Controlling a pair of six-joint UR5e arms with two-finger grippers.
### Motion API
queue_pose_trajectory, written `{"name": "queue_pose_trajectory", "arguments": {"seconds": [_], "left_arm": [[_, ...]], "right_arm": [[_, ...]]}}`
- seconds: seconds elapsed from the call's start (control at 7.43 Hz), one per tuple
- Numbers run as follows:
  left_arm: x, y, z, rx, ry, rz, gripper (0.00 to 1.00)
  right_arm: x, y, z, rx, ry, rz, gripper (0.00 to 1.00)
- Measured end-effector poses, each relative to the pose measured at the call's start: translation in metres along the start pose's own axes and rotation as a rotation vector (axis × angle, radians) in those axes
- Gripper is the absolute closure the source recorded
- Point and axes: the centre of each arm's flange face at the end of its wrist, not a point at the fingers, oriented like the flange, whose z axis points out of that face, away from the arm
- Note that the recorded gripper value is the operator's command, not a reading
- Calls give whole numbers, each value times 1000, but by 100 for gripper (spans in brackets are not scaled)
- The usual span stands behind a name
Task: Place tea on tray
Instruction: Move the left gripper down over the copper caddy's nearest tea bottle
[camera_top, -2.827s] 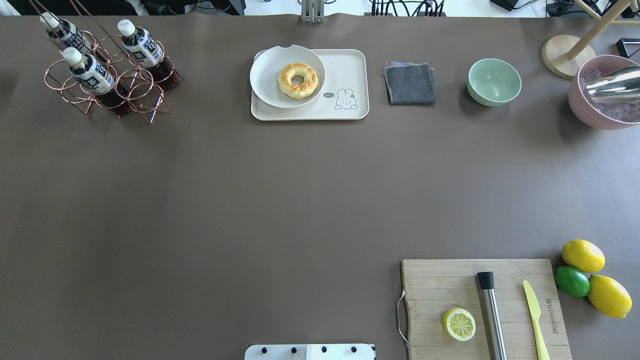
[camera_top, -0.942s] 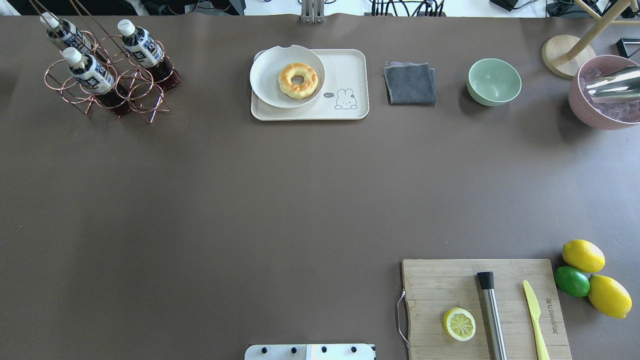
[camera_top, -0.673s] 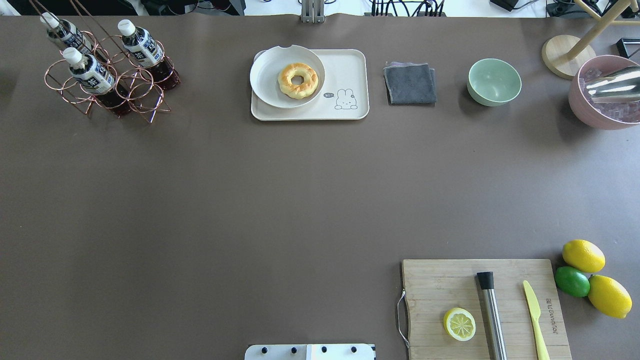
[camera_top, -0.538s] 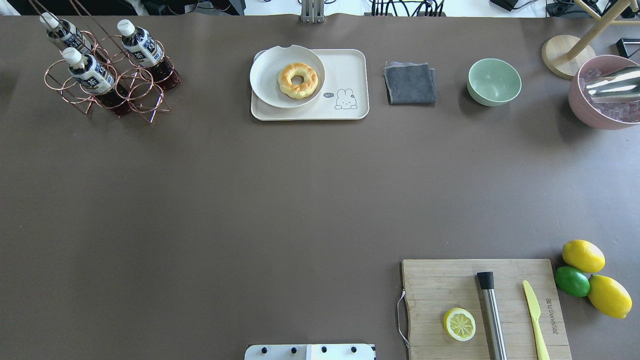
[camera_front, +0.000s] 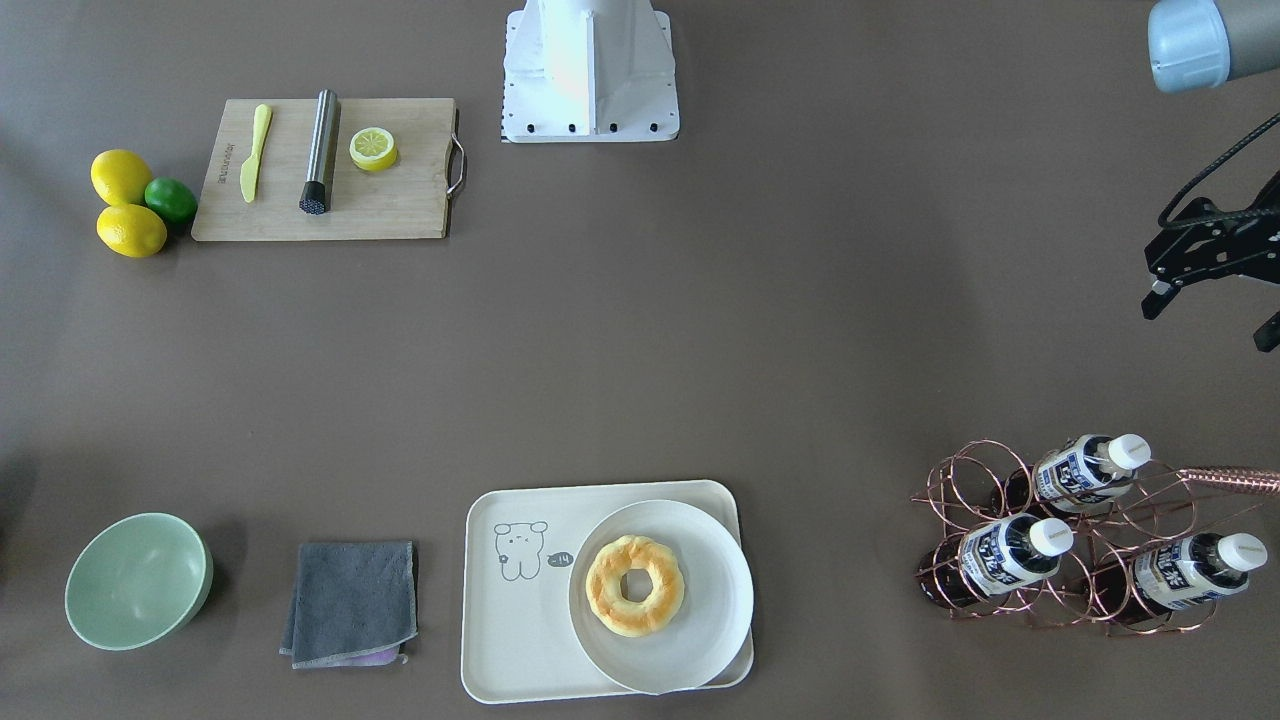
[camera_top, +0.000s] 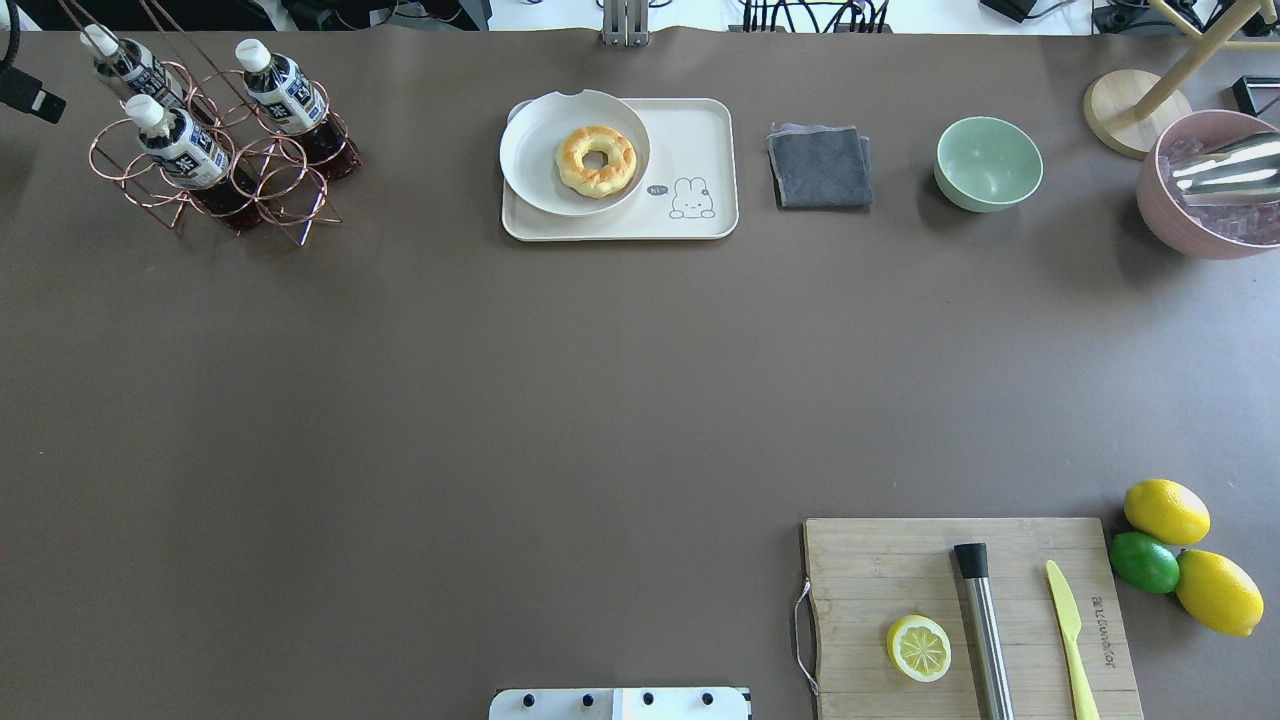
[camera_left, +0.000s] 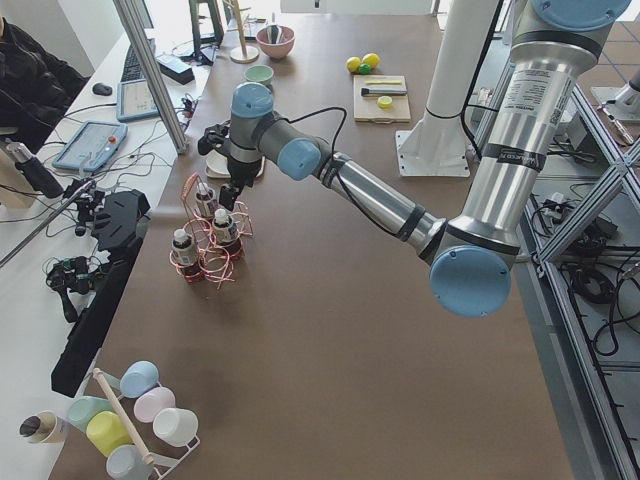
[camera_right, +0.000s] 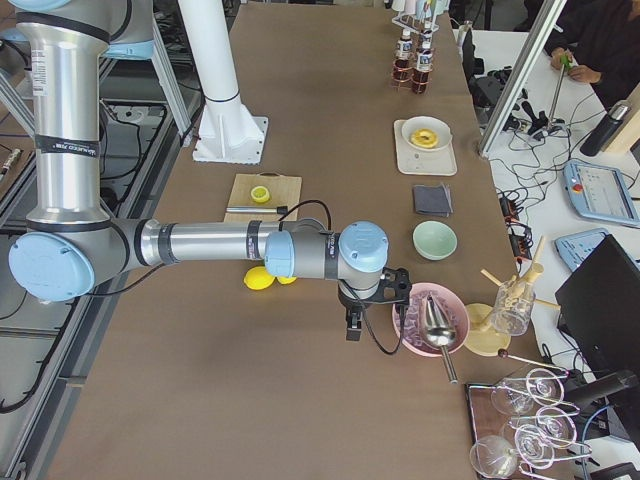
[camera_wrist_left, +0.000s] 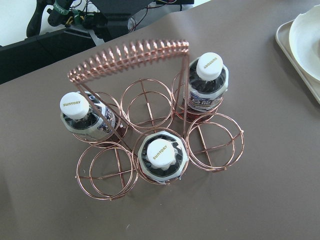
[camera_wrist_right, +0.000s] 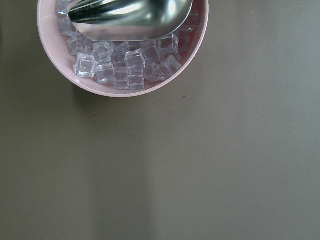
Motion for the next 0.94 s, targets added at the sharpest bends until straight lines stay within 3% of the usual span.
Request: {"name": "queue_pose_trajectory", "arguments": {"seconds": [0.4,0.94], "left_arm": [[-26,-1,40,84,-22,-123,2],[19,-15,84,100,-68,-222,5]], "right_arm": [[2,3,0,-1,-1,7,0],[0,-2,-2,4,1,5,0]]}}
